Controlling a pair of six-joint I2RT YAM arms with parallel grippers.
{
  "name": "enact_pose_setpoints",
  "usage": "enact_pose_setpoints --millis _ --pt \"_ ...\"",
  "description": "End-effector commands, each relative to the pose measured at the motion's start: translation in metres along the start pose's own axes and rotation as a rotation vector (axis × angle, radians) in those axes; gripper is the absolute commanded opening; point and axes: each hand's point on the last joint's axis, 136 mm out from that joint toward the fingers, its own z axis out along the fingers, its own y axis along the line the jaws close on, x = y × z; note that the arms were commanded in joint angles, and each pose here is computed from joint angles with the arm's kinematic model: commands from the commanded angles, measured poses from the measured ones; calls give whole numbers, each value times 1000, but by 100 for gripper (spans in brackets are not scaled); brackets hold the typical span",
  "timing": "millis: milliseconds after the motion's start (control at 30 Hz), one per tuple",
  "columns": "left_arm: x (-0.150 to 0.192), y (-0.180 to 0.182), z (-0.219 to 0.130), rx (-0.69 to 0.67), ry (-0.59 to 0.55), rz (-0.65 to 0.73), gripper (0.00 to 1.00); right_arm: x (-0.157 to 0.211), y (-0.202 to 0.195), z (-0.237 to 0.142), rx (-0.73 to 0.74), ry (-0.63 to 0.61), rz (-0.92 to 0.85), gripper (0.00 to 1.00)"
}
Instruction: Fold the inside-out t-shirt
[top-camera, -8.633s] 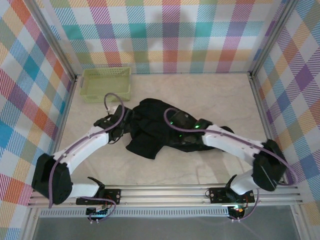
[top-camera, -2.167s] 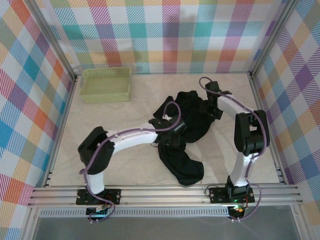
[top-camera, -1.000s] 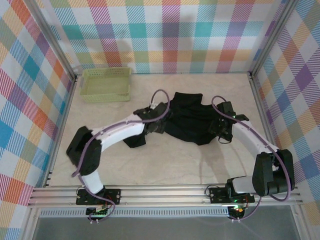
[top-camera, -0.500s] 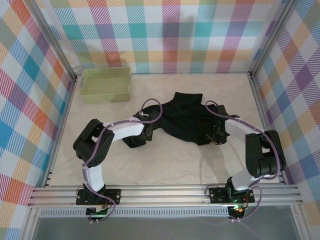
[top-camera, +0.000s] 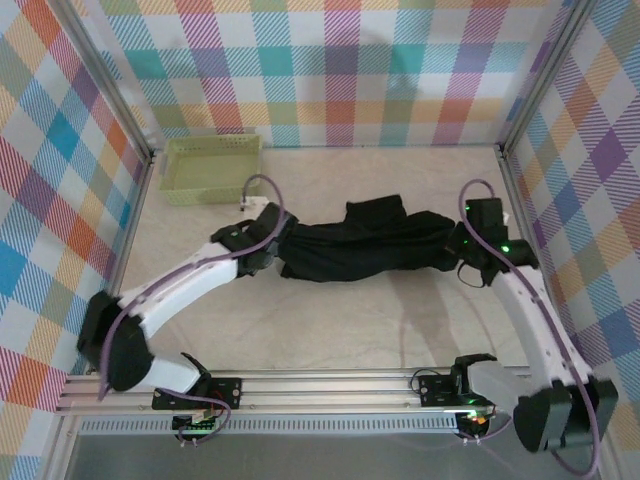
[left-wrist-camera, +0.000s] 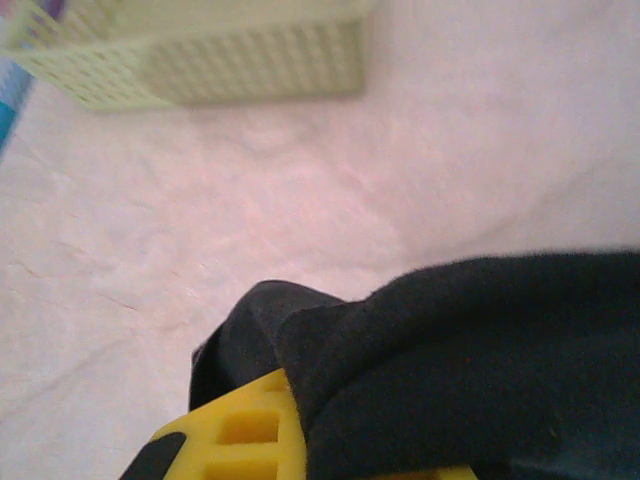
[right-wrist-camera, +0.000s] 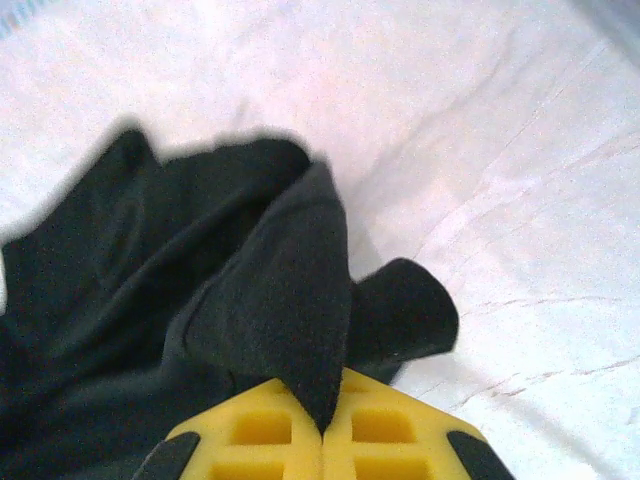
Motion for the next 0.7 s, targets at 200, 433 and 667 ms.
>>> enact_pose_setpoints --millis 200,433,667 --pt "-10 32 41 -112 73 -60 0 -29 16 -27 -25 5 -46 0" --pt "-7 -24 132 -165 321 141 37 -29 53 52 -33 149 -66 0" --pt "-18 -19 106 -172 287 59 85 -29 55 107 81 223 -97 55"
